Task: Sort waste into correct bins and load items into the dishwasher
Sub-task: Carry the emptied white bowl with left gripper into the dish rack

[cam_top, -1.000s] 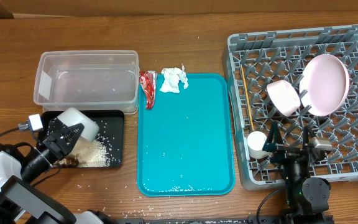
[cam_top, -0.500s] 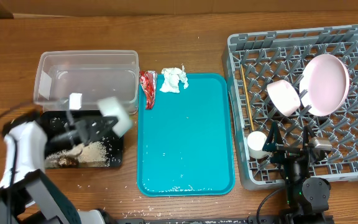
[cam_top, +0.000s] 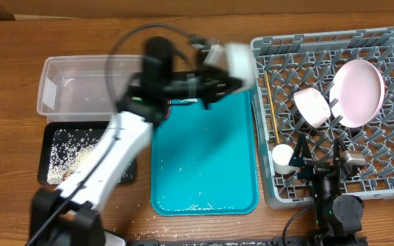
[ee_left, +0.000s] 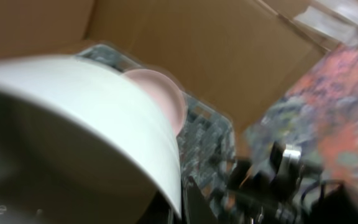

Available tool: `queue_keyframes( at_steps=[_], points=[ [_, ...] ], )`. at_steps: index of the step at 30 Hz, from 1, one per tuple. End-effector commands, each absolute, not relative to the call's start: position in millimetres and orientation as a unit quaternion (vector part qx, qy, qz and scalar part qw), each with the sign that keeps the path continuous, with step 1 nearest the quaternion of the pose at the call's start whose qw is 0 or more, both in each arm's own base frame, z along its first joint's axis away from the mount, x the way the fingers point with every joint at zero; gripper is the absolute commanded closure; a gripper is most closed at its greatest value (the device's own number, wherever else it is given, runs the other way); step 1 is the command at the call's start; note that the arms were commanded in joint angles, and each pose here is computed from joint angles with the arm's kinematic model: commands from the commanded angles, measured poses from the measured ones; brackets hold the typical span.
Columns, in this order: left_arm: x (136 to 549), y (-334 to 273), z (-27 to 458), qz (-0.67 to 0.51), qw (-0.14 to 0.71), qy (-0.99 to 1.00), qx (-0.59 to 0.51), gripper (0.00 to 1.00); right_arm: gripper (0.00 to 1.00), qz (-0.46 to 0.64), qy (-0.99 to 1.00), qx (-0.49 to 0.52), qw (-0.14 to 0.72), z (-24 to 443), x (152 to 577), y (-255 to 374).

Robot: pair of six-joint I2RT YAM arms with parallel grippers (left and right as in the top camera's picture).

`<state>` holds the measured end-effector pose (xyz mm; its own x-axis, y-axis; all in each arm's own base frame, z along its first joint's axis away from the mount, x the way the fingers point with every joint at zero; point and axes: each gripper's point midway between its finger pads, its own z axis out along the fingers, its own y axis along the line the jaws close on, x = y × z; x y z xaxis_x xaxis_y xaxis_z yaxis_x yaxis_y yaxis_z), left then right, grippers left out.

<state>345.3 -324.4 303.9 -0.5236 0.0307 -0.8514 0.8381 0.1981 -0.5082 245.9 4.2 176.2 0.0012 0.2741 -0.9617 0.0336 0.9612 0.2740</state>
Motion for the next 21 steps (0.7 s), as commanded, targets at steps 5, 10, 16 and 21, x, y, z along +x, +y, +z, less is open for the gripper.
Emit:
queue_keyframes(
  at_steps=[5, 10, 16, 21],
  points=[
    [383.5, -388.4, 269.4, -0.661, 0.278, 0.685, 0.128, 0.96, 0.00, 0.083, 0.699, 0.114, 0.701, 174.6, 245.9, 2.1],
    [398.3, -410.7, 228.1, -0.712, 0.217, 0.664, 0.074, 0.96, 0.00, 0.083, 0.699, 0.114, 0.701, 174.6, 245.9, 2.1],
    [392.9, -432.9, 208.8, -0.743, 0.188, 0.634, 0.098, 0.96, 0.00, 0.083, 0.699, 0.114, 0.701, 174.7, 245.9, 2.1],
    [388.4, -443.4, 203.0, -0.733, 0.190, 0.640, 0.129, 0.96, 0.00, 0.083, 0.699, 0.114, 0.701, 174.5, 245.9, 2.1]
  ],
)
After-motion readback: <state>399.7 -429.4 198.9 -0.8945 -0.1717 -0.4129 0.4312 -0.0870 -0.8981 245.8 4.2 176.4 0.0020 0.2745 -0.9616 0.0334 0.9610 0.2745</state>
